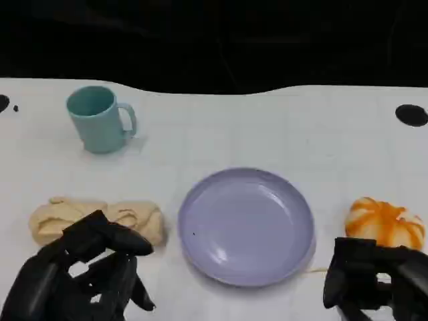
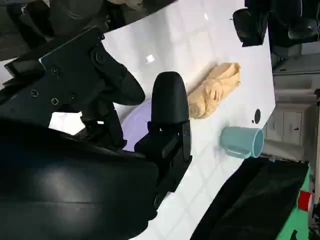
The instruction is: Grasp the towel on the left side of the plate with the left hand and place it into the plate.
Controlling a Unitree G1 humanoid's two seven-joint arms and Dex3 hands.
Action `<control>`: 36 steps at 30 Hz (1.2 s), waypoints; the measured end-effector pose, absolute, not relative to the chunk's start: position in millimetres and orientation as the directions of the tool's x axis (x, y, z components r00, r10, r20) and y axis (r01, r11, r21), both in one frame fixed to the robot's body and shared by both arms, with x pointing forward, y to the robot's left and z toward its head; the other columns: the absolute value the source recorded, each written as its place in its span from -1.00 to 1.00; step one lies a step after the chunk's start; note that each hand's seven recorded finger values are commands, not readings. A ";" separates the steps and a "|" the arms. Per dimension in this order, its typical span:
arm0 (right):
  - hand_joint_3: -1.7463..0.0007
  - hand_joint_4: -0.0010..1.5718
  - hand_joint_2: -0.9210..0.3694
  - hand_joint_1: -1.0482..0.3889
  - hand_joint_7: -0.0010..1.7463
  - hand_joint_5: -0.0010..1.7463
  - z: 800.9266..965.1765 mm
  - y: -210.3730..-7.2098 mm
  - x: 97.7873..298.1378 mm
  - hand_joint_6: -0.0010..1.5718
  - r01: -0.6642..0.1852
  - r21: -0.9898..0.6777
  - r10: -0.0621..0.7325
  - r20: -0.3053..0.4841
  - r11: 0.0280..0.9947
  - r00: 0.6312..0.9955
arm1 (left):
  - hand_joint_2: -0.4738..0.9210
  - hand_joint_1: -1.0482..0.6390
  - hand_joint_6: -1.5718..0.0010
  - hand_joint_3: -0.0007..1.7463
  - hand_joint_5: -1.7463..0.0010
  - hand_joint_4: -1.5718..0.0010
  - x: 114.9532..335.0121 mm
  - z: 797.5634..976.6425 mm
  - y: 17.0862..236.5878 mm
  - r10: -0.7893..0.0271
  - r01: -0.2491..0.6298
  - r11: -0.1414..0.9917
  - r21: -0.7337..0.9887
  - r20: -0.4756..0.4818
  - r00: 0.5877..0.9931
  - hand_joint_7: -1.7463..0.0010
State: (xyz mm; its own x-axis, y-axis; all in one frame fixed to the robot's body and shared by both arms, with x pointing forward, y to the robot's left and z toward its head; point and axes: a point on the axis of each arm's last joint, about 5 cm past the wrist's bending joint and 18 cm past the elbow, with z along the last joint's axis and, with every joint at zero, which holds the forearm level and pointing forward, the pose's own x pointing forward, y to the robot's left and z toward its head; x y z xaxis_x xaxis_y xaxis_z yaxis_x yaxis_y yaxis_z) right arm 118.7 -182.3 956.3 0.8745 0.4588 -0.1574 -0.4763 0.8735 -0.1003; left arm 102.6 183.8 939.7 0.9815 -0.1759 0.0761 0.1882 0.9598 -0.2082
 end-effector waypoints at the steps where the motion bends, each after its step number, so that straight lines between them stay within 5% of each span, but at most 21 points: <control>1: -0.42 -0.07 -0.38 0.40 0.76 1.00 956.3 -182.3 118.7 -0.19 -0.476 -0.100 0.459 -0.157 0.874 0.875 | 0.57 -0.13 0.09 0.01 -0.89 0.00 102.6 939.7 183.8 -0.176 0.188 0.960 -0.208 0.076 0.981 -0.70; 30: -0.42 -0.07 -0.39 0.40 0.76 1.00 956.3 -182.3 118.7 -0.20 -0.476 -0.100 0.458 -0.159 0.874 0.874 | 0.58 -0.10 0.09 0.00 -0.88 0.06 102.5 939.7 184.4 -0.170 0.181 0.961 -0.207 0.073 0.983 -0.63; 36: -0.42 -0.06 -0.38 0.38 0.77 1.00 956.5 -181.7 118.5 -0.19 -0.479 -0.100 0.461 -0.158 0.872 0.873 | 0.61 -0.08 -0.04 -0.08 -0.46 0.05 102.8 939.9 184.9 -0.153 0.167 0.961 -0.221 0.077 0.985 -0.05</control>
State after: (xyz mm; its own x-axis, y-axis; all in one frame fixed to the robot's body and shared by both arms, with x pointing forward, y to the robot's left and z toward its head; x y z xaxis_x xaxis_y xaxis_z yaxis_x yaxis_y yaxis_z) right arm 118.5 -181.7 956.5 0.8732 0.4611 -0.1580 -0.4787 0.8723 -0.0998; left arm 102.8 184.9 939.9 0.9852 -0.1533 0.0771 0.1668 0.9608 -0.2215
